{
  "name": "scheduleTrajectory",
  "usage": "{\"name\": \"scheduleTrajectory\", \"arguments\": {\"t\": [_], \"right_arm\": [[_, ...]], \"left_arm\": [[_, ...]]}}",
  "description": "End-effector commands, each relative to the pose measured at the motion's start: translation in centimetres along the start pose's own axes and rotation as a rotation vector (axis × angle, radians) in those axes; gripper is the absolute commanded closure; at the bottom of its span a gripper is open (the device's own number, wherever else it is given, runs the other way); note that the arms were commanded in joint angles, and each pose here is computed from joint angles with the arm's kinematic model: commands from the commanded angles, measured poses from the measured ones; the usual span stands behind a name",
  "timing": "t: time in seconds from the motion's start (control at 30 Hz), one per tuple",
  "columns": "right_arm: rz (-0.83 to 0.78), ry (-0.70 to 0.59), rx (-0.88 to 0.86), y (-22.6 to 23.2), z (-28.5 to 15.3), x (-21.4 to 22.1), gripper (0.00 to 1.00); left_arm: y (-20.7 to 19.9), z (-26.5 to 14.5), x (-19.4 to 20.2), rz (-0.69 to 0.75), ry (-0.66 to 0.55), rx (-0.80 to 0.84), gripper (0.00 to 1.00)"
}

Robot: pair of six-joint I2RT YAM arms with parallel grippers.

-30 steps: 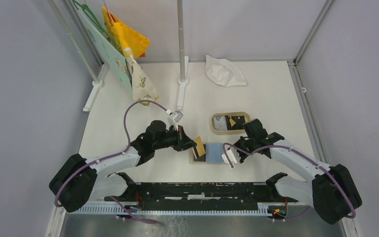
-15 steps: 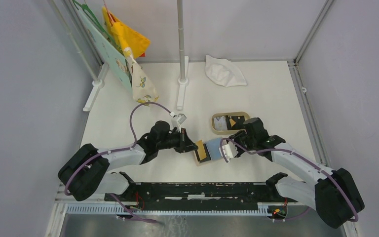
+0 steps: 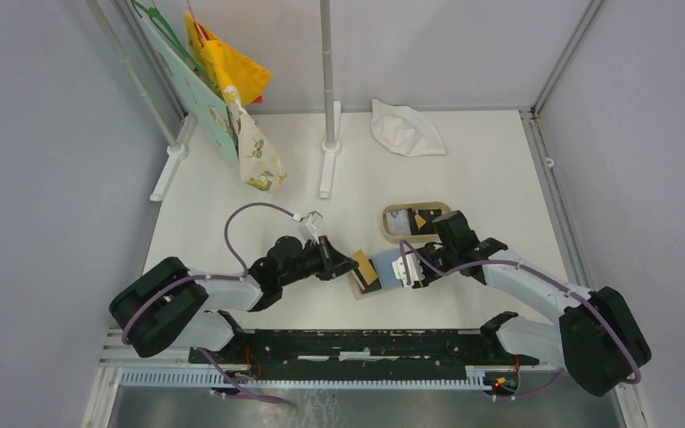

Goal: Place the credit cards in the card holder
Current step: Insert the credit card into the card holder.

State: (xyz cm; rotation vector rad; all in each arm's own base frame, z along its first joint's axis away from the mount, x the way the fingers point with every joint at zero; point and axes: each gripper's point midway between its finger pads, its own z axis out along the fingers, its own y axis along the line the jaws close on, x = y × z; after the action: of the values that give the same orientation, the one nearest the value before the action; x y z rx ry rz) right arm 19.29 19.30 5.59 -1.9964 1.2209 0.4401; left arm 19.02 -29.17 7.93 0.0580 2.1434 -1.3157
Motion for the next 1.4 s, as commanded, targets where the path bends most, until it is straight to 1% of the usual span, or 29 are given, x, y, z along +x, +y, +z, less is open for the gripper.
{"name": "scheduleTrajectory", "arguments": {"t": [0.0, 0.13, 0.47, 0.67, 0.87, 0.97, 1.13, 1.37], "right_arm": [[0.094, 0.050, 0.025, -1.5, 0.4, 0.5, 0.57], [0.126, 0.109, 0.056, -2.1, 0.3, 1.6, 0.57], [0.148, 0.188, 0.062, -2.1, 0.3, 3.2, 0.56], [0.156, 0.221, 0.041, -1.6, 0.5, 4.0, 0.56], [0.165, 0.270, 0.011, -0.9, 0.8, 5.0, 0.56], [0.169, 0.294, -0.009, -0.5, 1.0, 5.4, 0.56], [0.168, 0.292, -0.053, 0.3, 1.5, 5.3, 0.56], [0.157, 0.254, -0.088, 0.9, 1.9, 4.3, 0.56]], "left_arm": [[-2.2, 0.9, -2.2, -0.043, -0.145, 0.040, 0.98], [-2.2, 1.6, -1.8, -0.054, -0.148, 0.027, 0.98], [-1.3, 3.2, -0.6, -0.100, -0.115, 0.028, 0.98], [-1.1, 3.7, 0.1, -0.131, -0.095, 0.045, 0.98], [-0.3, 3.7, 0.8, -0.163, -0.077, 0.020, 0.98], [-0.7, 3.5, 0.8, -0.170, -0.077, 0.046, 0.98], [-1.4, 3.6, 0.9, -0.183, -0.066, 0.076, 0.98], [0.1, 2.6, 1.5, -0.234, -0.079, 0.028, 0.98]]}}
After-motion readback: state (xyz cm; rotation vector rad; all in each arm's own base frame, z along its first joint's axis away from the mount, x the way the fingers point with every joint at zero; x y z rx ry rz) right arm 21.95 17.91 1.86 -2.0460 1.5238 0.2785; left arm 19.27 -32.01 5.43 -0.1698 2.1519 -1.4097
